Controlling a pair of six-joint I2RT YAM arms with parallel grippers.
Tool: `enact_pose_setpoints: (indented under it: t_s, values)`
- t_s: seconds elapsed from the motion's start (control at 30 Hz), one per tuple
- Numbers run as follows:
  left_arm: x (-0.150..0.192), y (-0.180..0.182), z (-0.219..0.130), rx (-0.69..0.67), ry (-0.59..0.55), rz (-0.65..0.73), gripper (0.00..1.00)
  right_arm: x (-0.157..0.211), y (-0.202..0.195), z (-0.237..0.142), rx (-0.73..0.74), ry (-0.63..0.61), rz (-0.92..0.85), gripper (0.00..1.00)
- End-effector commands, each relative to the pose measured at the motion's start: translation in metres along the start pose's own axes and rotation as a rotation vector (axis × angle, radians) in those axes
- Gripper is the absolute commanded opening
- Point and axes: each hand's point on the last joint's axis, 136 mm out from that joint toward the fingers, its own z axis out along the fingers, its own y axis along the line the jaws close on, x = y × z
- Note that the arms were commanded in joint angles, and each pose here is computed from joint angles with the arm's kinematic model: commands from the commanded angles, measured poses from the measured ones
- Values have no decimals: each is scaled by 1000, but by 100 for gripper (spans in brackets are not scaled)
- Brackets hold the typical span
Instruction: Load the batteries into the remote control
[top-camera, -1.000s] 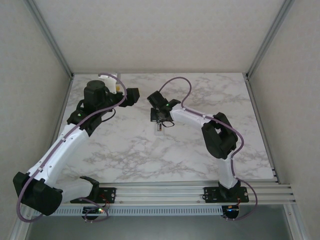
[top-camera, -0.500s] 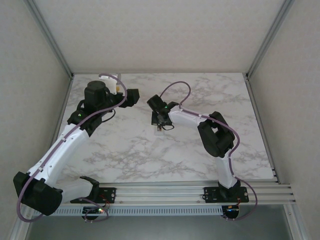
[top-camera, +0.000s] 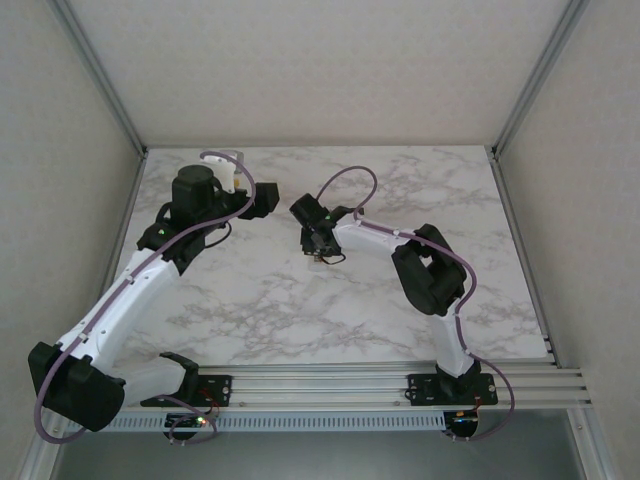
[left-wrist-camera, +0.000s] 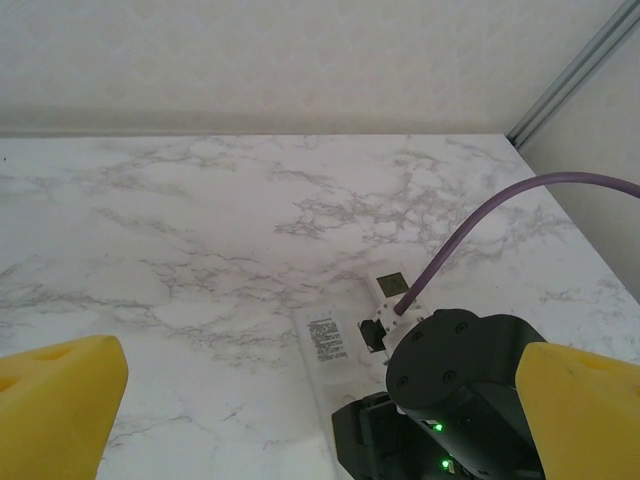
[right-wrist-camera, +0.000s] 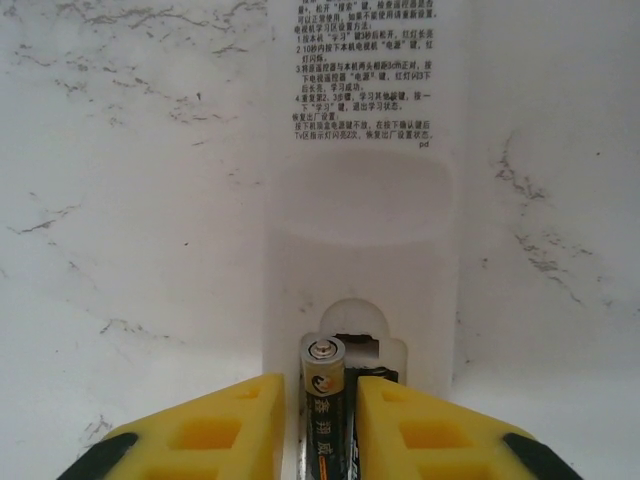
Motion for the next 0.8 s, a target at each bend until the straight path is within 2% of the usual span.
enact_pose_setpoints:
  t_s: [0.0,0.13,0.3,0.47,0.53,0.63,0.77]
  values:
    - [-3,-3,-6,6,-21,11,100,-16,-2,-24,-18,-13,28,26]
    - [-2,-2,-5,4,-19,10,99,-25,-9,-26,-23,-19,52,25]
    - [-3,-2,-5,2,-20,8,100,-37,-11,-18,-43,-23,78,13]
    - [-2,-1,-6,-5,-20,11,99,-41,0,-10,-73,-7,71,14]
    - [-2,0,-6,-9,-22,11,100,-40,2,-8,-76,3,72,10]
    - [-4,0,-7,-11,-27,15,100,-38,0,-7,-74,7,81,10]
    - [-4,-1,-6,-8,-26,13,100,-36,-7,-9,-41,13,82,19]
